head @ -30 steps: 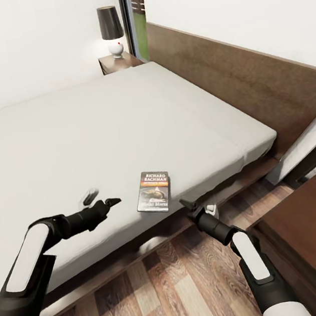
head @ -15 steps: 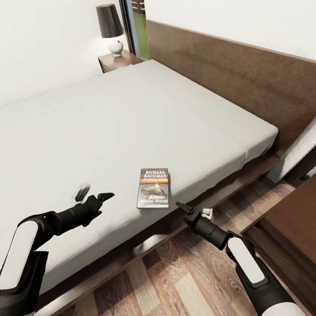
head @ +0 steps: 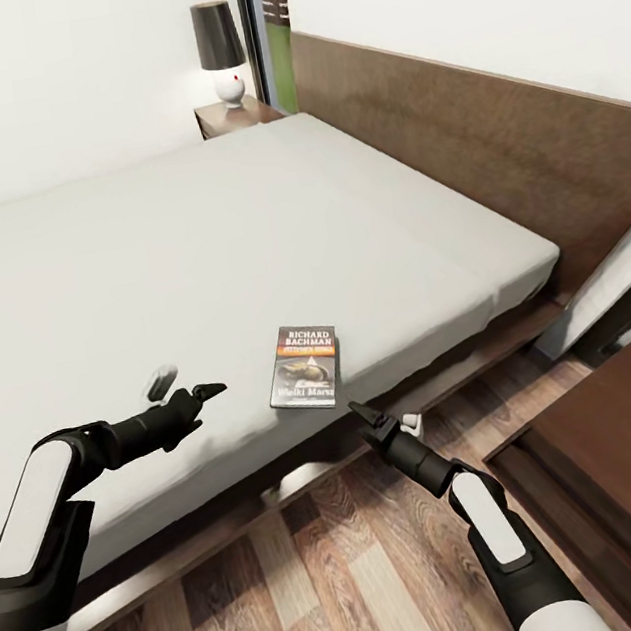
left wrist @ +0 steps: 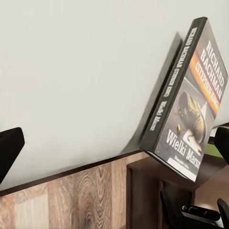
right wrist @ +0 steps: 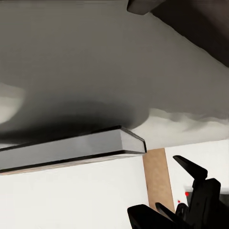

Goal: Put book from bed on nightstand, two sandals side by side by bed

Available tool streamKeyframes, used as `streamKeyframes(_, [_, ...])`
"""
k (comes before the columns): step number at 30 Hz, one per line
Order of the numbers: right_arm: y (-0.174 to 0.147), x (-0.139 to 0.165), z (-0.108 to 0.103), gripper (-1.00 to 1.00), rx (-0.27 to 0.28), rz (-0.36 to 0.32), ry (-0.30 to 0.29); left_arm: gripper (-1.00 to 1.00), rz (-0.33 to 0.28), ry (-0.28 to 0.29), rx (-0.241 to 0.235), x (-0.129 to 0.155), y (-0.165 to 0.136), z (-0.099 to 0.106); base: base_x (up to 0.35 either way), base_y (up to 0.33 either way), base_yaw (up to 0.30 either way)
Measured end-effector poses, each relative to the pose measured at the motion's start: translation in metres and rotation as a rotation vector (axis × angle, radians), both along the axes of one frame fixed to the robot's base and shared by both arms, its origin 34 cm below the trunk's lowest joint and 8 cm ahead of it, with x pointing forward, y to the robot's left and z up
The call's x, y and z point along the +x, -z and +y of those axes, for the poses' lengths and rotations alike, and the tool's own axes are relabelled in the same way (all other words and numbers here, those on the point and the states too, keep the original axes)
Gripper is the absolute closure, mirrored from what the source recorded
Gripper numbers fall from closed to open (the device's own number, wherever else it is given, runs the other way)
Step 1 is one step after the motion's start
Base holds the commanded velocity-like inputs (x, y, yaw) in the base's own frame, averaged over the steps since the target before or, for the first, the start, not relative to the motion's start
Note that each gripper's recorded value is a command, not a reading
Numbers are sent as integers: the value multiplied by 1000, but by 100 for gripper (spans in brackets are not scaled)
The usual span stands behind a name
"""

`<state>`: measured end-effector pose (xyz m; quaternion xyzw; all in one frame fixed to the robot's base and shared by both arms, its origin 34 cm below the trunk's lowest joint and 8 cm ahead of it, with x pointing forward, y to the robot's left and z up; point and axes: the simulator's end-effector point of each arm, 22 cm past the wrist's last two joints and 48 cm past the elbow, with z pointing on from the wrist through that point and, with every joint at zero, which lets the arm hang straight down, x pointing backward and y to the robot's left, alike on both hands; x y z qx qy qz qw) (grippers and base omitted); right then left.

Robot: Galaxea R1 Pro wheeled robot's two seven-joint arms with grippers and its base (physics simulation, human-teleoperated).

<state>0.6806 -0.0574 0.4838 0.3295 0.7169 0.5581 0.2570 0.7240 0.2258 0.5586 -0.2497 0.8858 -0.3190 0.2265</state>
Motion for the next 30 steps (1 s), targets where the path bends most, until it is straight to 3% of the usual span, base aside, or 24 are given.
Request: streamKeyframes(30, [-7, 6, 1, -100, 6, -21, -2, -100, 59, -9, 11, -26, 25, 9, 40, 34, 0])
